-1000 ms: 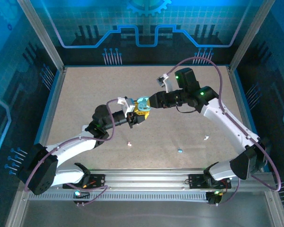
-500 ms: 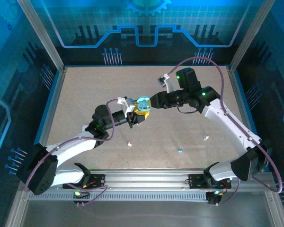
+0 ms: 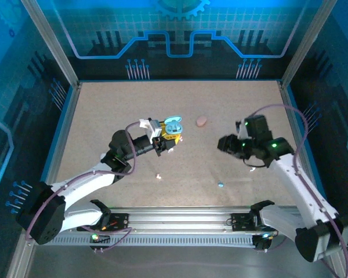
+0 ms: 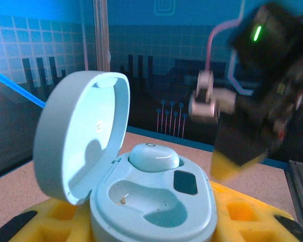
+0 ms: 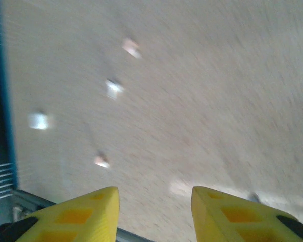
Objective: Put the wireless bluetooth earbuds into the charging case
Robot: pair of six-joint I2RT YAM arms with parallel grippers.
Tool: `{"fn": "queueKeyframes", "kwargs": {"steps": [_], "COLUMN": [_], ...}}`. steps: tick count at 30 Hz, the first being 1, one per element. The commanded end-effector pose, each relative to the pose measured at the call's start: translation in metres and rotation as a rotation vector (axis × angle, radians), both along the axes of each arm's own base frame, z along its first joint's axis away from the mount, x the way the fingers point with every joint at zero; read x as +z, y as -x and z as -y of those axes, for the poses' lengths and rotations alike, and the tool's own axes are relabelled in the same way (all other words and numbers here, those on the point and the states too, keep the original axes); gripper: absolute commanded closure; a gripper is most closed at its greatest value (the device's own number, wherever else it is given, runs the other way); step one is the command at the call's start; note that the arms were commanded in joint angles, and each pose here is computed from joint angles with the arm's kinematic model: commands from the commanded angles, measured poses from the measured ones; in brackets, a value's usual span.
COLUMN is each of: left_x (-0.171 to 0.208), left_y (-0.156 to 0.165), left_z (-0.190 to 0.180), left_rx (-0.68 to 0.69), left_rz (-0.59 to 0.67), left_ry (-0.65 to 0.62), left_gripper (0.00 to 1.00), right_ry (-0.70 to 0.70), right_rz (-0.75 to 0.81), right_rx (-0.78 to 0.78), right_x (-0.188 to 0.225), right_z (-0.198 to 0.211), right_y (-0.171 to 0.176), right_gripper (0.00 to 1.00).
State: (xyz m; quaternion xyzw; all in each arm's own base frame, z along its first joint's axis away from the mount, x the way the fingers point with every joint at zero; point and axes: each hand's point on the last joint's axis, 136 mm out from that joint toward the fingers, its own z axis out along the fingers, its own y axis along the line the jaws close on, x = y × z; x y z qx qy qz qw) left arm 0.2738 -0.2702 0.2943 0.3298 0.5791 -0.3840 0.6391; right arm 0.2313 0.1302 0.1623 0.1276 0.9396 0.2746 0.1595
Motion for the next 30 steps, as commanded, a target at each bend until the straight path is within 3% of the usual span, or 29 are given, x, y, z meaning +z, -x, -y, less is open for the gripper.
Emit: {"fn": "queueKeyframes", "kwargs": {"steps": [1,8,30], "left_x": [0.009,0.01,0.009], "left_y": [0.006,0.008,0.006], "left_z": [-0.003,-0.005,-0.003], "left_rx": [0.007,0.006,0.007], "left_rz": [0.045,0.038,0.033], "left_ry": [0.011,0.018,0.007], "left_gripper": [0.69,0.69,0.69], "right_ry": [0.029,0.046,0.046], "right_rz": [-0.244,-0.373,-0.428], "right_rx": [-0.069,-0.078,-0.057], "right_x": [-0.06,-0.112,-0.14], "right_z": [0.011,0.013,-0.006], "right_y": [0.042,0.069,0.069], "right_gripper": [0.56,0.49,0.54]}}
